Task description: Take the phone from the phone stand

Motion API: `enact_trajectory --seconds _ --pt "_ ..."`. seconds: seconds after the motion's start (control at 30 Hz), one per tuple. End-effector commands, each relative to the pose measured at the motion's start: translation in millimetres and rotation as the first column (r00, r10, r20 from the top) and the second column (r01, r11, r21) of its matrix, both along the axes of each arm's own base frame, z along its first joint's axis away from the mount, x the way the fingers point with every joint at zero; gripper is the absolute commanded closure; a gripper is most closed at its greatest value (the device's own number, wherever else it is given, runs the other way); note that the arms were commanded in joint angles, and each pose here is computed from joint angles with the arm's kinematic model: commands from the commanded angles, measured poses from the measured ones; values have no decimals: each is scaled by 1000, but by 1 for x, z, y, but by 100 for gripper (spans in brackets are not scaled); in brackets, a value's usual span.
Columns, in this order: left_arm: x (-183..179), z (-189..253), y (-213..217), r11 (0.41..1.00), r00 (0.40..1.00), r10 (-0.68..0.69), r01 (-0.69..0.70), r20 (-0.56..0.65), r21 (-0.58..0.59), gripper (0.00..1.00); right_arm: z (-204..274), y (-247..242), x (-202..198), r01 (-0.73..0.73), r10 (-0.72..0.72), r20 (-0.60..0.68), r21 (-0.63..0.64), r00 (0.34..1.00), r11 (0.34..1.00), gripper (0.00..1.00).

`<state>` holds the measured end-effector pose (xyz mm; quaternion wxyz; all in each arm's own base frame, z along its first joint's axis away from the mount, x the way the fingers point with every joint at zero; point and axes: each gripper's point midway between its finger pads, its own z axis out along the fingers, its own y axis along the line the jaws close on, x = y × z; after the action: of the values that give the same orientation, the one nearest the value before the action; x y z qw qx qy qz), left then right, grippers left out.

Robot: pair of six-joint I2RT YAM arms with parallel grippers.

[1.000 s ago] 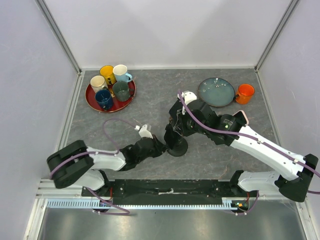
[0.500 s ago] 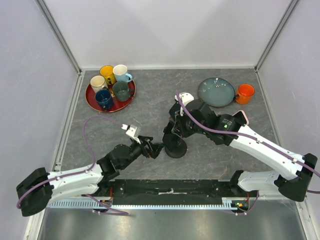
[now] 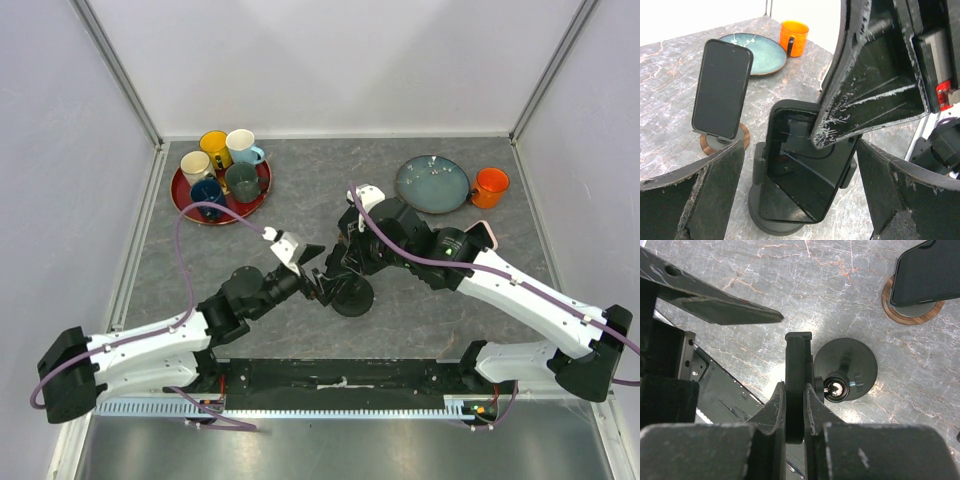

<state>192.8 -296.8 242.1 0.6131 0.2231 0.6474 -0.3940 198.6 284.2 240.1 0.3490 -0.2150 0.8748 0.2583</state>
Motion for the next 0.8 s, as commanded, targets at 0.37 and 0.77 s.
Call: enact_trajectory --seconds 0.37,0.77 --pt "-5 15 -32 999 984 -28 22 175 40 0 42 20 6 -19 10 62 147 998 989 100" --pt "4 -12 -39 992 989 49 -65 141 111 8 49 22 3 -27 17 62 166 998 986 100"
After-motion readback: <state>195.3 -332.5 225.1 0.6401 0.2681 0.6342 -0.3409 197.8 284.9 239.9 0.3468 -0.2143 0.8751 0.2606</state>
